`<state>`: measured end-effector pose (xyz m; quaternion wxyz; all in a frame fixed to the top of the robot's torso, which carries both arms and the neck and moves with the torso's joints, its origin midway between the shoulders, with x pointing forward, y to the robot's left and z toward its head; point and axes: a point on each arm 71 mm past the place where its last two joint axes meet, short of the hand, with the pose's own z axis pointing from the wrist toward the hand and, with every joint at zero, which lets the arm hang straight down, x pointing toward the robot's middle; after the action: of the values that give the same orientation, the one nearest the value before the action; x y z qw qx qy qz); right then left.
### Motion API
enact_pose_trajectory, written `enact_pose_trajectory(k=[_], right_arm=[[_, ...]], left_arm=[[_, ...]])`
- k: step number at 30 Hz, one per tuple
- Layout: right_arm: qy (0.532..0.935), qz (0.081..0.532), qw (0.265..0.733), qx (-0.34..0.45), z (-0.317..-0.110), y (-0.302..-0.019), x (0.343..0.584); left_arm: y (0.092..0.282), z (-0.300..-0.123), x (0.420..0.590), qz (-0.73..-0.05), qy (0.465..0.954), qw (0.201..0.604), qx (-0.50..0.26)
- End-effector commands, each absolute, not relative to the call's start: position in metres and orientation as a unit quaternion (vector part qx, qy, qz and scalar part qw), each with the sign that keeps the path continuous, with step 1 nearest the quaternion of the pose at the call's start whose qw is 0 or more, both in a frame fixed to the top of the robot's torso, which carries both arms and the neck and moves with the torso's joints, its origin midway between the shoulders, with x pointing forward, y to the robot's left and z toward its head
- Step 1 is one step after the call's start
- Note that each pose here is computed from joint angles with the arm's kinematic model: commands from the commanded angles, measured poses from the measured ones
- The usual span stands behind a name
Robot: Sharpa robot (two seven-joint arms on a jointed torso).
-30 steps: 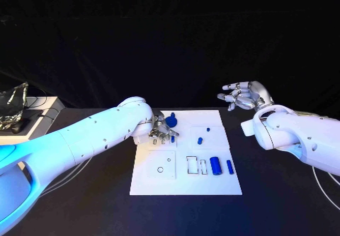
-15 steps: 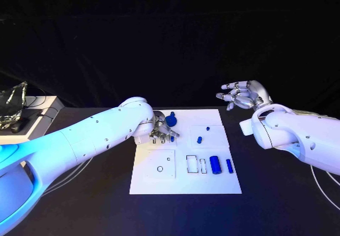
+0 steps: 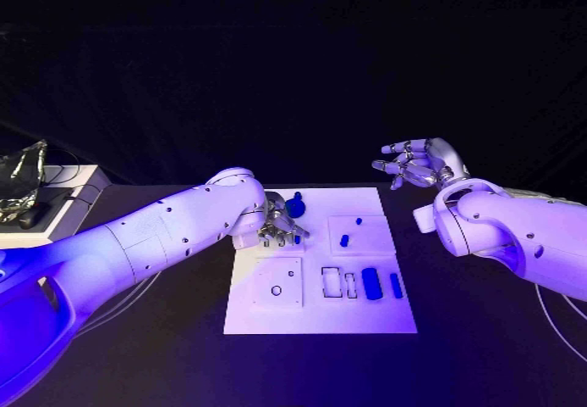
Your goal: Assemble the parts on the task board
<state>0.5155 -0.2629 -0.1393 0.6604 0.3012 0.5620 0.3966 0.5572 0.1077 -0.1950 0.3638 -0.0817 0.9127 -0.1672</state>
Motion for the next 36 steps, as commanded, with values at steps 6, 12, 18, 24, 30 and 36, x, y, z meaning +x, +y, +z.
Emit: enact_pose_trajectory(k=[6, 12, 18, 24, 30, 36], right_arm=[[0.564, 0.395, 0.663, 0.294, -0.139, -0.261, 0.516], [0.570, 0.390, 0.661, 0.294, -0.140, -0.262, 0.516], [0.576, 0.385, 0.658, 0.295, -0.142, -0.263, 0.516], [0.582, 0.383, 0.654, 0.296, -0.143, -0.262, 0.516], [0.586, 0.381, 0.650, 0.296, -0.145, -0.262, 0.517], [0.591, 0.379, 0.647, 0.298, -0.147, -0.264, 0.516]], left_arm=[[0.104, -0.197, 0.556, -0.180, 0.914, 0.354, -0.080], [0.105, -0.196, 0.556, -0.185, 0.911, 0.359, -0.087], [0.101, -0.195, 0.554, -0.195, 0.909, 0.358, -0.090], [0.098, -0.194, 0.553, -0.211, 0.904, 0.359, -0.100], [0.101, -0.193, 0.553, -0.219, 0.898, 0.364, -0.111], [0.110, -0.193, 0.552, -0.225, 0.893, 0.365, -0.135]])
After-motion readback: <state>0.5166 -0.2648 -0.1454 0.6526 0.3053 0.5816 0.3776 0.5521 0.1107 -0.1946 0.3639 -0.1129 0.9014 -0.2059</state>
